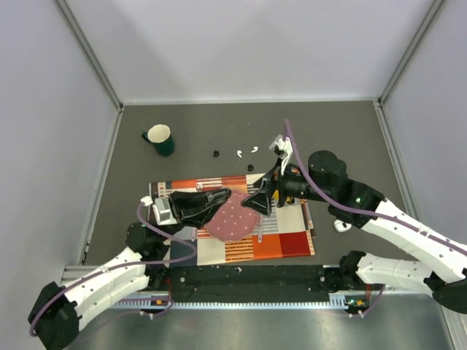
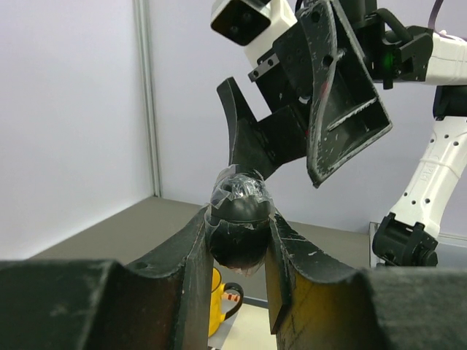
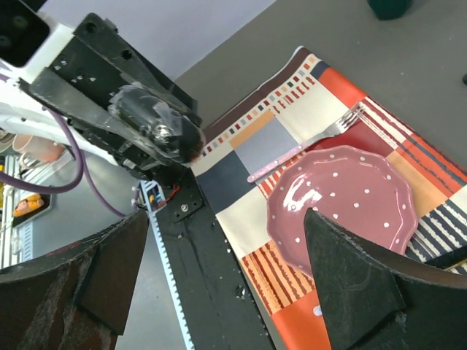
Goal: Insert the wireless bluetooth earbuds into the charging case
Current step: Open the charging case.
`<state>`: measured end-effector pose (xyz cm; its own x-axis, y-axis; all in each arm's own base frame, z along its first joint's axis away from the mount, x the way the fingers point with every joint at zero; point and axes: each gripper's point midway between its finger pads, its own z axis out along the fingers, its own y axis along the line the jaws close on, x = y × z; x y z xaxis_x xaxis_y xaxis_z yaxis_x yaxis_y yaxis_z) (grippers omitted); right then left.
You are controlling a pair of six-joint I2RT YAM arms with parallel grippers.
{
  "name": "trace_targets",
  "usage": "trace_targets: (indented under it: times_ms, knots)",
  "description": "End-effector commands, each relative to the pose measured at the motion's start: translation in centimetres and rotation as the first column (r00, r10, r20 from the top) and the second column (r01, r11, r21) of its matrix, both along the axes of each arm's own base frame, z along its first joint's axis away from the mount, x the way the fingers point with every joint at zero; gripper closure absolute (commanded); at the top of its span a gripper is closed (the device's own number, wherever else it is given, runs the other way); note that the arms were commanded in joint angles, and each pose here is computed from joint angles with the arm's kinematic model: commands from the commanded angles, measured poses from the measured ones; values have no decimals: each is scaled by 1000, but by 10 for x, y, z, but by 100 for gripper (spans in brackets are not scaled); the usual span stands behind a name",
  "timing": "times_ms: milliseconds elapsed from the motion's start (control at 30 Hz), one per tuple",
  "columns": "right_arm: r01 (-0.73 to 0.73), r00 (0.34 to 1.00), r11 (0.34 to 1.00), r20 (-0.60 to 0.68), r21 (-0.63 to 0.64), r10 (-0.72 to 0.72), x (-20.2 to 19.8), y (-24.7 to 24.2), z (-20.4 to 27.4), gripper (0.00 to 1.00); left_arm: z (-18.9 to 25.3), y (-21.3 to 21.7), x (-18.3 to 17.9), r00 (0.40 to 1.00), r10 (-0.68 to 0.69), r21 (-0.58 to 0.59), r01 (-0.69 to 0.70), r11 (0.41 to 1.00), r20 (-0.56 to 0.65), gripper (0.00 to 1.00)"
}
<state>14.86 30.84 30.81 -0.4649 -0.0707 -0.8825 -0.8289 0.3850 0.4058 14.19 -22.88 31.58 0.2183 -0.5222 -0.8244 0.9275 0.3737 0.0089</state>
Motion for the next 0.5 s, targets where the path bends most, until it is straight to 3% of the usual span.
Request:
trace_targets:
  times_ms: [0,467]
  knots:
    - [-57,997,994,62,92,51,-8,9,38,14,9,1,-5,999,-17,-29,18,999,35,100]
    - [-11,999,998,37,56,9,13,25,23,22,17,-21,-8,991,-124,22,123,992,41,100]
